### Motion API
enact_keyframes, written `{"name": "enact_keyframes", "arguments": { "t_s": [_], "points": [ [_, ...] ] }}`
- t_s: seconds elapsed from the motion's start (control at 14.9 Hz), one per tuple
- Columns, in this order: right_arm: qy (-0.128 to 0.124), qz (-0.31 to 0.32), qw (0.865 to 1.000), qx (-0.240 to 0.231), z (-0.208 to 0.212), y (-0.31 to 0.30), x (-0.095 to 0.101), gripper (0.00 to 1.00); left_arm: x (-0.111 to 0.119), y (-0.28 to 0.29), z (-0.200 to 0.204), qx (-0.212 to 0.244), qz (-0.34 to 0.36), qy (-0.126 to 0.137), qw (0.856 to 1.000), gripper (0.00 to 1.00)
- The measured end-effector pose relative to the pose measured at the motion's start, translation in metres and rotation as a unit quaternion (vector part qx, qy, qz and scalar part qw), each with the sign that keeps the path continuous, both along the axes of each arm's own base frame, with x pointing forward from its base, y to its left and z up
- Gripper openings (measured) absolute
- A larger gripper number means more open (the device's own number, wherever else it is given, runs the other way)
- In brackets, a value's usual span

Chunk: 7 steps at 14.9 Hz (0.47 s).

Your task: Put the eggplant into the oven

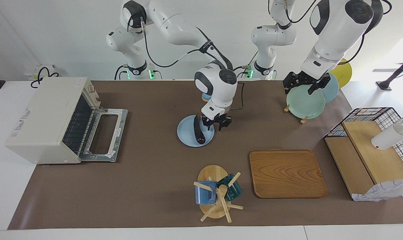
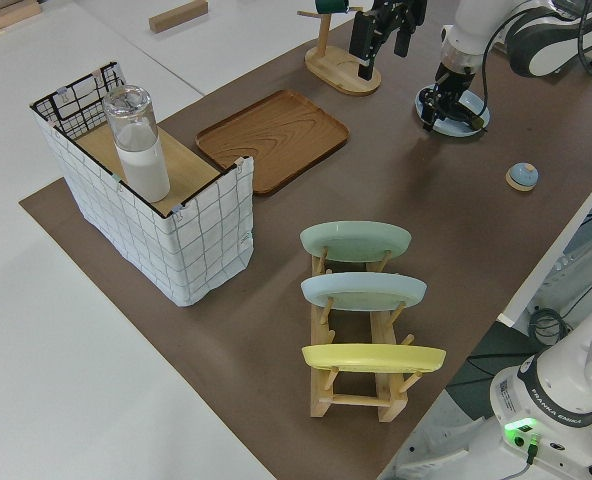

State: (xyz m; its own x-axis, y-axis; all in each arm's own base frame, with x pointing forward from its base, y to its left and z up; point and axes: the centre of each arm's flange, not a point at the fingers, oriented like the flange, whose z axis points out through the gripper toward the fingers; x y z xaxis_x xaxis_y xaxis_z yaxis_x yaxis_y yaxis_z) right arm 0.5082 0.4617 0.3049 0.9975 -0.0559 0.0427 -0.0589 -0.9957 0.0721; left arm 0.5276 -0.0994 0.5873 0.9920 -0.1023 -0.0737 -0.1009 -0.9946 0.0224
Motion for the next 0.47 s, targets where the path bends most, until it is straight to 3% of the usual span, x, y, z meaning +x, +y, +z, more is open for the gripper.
{"name": "enact_keyframes", "arguments": {
  "t_s": [0.13, 0.4, 0.47],
  "points": [
    [0.0, 0.002, 1.0, 0.001, -0.011, -0.004, -0.006, 0.52, 0.005, 0.0, 0.002, -0.003, 0.002, -0.016, 1.0, 1.0],
    [0.002, 0.005, 1.0, -0.005, -0.007, -0.008, -0.01, 0.08, 0.014, 0.0, -0.003, -0.006, 0.002, -0.031, 0.999, 1.0],
    [0.002, 0.009, 1.0, -0.017, 0.001, -0.009, -0.009, 0.03, 0.015, -0.001, -0.005, -0.006, 0.002, -0.03, 1.0, 1.0]
  ]
}}
